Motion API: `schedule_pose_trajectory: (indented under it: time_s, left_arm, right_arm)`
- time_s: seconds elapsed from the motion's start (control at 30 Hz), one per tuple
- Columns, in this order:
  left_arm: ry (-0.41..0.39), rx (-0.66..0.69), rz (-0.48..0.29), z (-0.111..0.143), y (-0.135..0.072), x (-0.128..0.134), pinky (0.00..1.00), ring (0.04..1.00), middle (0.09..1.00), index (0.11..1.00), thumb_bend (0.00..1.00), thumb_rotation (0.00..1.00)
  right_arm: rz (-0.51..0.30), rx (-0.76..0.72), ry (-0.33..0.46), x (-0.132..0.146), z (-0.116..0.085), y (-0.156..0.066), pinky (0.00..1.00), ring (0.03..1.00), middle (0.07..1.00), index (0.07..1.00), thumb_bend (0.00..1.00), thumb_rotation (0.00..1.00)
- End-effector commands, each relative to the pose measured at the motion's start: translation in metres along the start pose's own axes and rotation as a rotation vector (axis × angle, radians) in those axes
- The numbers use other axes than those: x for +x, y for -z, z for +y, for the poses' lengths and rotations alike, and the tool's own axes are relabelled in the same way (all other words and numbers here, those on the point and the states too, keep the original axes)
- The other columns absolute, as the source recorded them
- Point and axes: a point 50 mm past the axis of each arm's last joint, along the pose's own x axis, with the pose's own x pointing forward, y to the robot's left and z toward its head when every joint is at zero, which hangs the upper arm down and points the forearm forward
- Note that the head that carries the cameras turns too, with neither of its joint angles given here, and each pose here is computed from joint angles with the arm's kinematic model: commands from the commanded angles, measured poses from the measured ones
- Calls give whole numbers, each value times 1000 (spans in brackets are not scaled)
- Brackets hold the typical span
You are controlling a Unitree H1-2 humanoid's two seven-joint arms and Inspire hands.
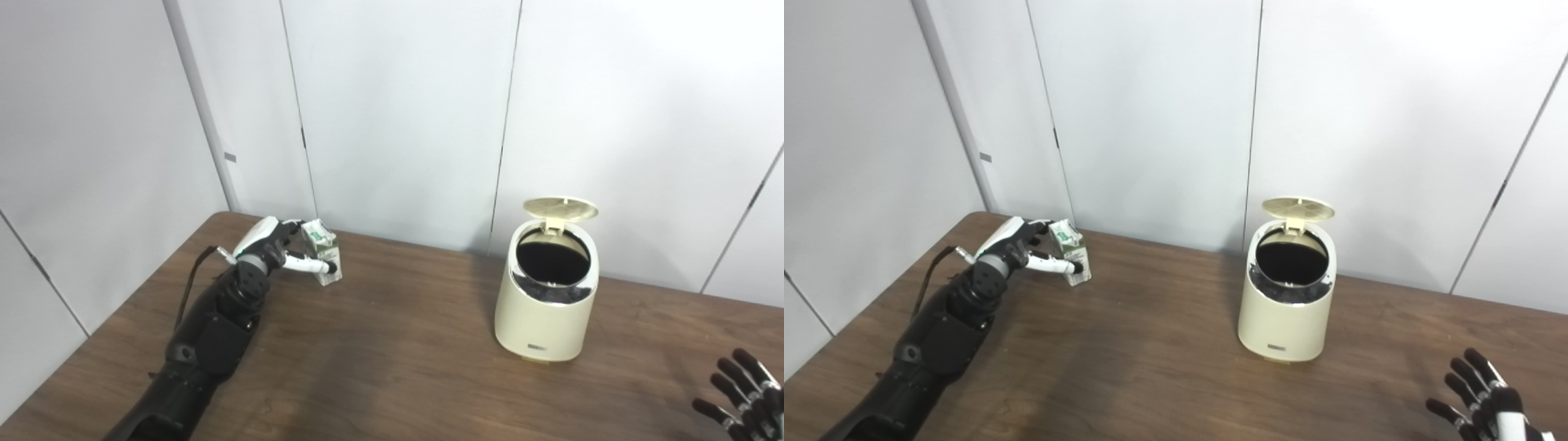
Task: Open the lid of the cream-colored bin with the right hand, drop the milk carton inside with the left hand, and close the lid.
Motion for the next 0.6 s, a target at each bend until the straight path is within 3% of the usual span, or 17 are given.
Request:
schedule_pose_trajectory:
  time_s: [0.0,0.2,0.37,0.57]
  left_arm:
    - [-98,-24,-68,30,-24,6,655,829,865,890,845,247]
    - [-102,-57,-91,30,-24,8,620,760,832,873,811,200]
    - [-111,-90,-90,28,-25,8,597,718,795,843,792,178]
    - [-104,-89,-96,25,-27,10,579,695,782,834,793,177]
  right_arm:
    - [-90,10,-20,5,2,-16,769,912,916,931,741,940]
    - [-95,16,-14,5,6,-18,868,954,947,960,700,971]
    - [-90,16,-14,3,7,-19,954,996,980,988,604,999]
    - [-96,-3,-24,4,6,-18,907,987,980,998,550,1000]
